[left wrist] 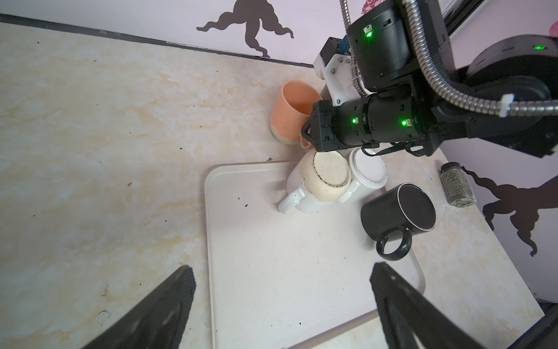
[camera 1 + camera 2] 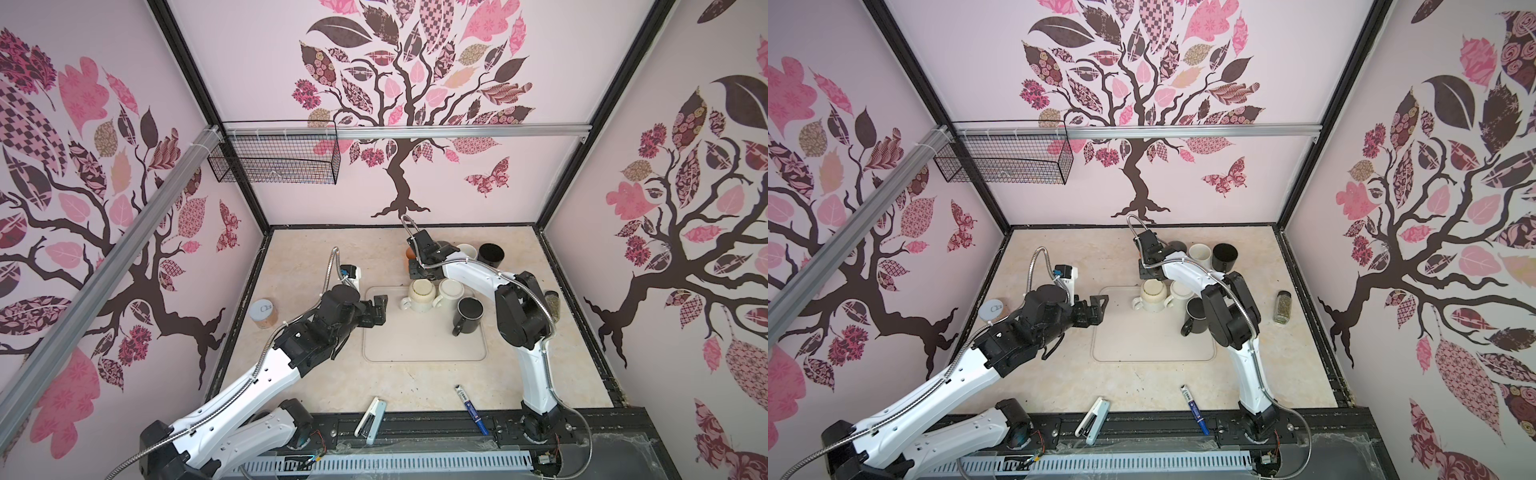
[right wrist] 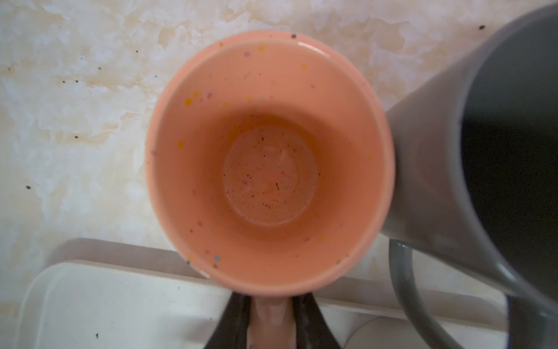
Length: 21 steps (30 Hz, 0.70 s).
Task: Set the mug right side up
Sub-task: 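Lower the peach mug upright onto the table with right gripper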
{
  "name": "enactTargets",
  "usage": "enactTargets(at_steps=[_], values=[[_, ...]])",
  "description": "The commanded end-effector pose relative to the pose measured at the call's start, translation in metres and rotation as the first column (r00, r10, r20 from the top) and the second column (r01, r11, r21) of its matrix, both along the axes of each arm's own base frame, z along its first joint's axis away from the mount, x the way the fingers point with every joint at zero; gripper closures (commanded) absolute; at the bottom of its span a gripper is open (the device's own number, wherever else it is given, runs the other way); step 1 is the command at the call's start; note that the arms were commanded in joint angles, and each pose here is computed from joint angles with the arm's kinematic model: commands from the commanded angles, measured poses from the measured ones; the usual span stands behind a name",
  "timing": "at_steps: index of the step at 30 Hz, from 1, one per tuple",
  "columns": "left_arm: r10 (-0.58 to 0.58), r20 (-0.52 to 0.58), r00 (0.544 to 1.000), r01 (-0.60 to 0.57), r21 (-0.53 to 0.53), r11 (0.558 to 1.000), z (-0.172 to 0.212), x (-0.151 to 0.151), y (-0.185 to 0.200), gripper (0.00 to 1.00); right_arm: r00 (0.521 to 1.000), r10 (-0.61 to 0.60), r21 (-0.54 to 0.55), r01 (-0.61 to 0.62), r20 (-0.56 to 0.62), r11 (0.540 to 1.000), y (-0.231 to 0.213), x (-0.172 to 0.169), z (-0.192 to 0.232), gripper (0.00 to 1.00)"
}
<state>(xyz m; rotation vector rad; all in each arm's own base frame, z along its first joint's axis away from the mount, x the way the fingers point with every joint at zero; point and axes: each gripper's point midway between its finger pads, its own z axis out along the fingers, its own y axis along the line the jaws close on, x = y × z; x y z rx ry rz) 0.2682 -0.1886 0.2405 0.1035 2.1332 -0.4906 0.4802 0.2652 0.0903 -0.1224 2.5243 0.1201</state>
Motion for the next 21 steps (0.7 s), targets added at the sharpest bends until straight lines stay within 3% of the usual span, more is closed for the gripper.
enactTargets(at_steps=[1,8,12,21], values=[[0.006,0.003,1.000,-0.006,-0.002,1.000,-0.006,0.001,0.001,0.06,0.996,-0.017,0.017,0.016,0.092,1.000,0.004,0.019,0.015,1.00],[0.007,0.001,1.000,-0.007,0.000,1.000,-0.007,0.001,0.002,0.06,0.995,-0.034,0.011,0.034,0.093,0.999,0.000,0.018,0.012,0.99],[0.007,0.000,1.000,-0.007,-0.001,1.000,-0.007,0.001,0.001,0.05,0.995,-0.037,0.016,0.036,0.088,0.999,0.000,0.017,0.012,0.83],[-0.018,0.002,1.000,0.018,-0.004,1.000,-0.008,0.000,-0.002,0.05,0.994,-0.022,0.057,0.016,0.104,0.998,0.005,0.013,0.034,0.60]])
